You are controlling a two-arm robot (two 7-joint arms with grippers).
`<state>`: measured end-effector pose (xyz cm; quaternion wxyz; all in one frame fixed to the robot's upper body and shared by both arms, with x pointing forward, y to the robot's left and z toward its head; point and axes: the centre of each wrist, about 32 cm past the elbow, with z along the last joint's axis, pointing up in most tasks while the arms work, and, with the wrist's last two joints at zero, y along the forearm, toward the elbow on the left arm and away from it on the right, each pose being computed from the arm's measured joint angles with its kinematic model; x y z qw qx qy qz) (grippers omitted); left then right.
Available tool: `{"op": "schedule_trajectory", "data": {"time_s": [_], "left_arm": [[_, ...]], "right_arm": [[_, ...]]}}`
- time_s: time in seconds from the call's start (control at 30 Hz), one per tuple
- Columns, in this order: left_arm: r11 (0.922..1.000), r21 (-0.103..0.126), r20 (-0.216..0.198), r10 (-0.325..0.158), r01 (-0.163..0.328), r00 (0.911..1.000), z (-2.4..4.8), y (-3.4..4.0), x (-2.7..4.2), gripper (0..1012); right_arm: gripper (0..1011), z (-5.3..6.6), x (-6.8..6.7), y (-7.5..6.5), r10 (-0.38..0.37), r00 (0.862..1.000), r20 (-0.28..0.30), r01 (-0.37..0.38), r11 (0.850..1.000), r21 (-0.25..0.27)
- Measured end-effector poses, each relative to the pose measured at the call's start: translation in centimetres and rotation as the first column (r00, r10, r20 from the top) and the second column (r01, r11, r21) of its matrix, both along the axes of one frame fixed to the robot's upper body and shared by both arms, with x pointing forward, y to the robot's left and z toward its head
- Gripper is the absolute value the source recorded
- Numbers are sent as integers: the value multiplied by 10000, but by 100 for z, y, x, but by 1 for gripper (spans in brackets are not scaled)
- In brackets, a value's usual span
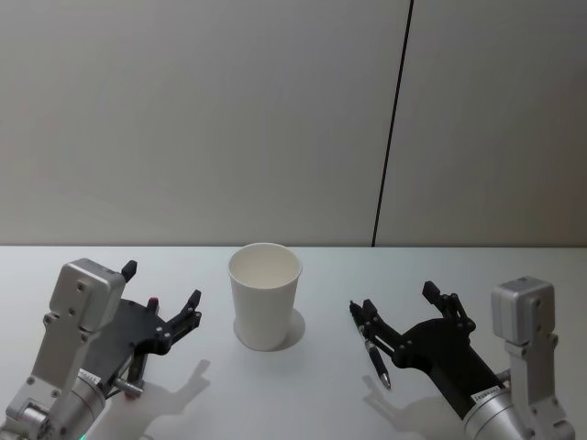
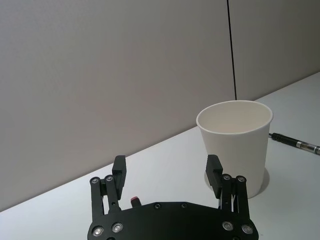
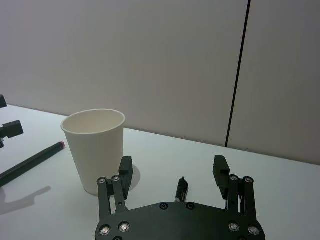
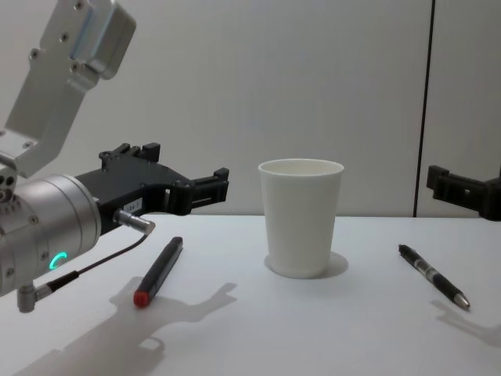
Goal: Place the pen into the pen holder.
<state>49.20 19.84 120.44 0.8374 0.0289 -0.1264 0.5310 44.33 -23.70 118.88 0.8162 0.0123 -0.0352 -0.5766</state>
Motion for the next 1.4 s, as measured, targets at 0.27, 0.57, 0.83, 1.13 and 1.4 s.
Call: {"op": "schedule_trajectory", "data": {"time_s": [0.27,0.57,0.83,1.13,1.4], "left_arm": [[10000,0,0,0,0,10000,0,0,0,1004],[10000,1,-1,0,0,10000,0,0,0,1004],[10000,0,0,0,0,10000,0,0,0,1004],[10000,1,0,0,0,10000,0,0,0,1004],[10000,0,0,0,0,10000,0,0,0,1004]], "right_arm": [[1001,-1,0,-1,-2,10000,-3,2,10000,-1],[1001,-1,0,-1,-2,10000,-4,2,10000,-1],[1001,-1,0,-1,-1,10000,-3,1,10000,-1],[1001,-1,0,-1,-1,10000,-4,1,10000,-1],[1001,-1,1,-1,-5,10000,-8,5,10000,2]]}}
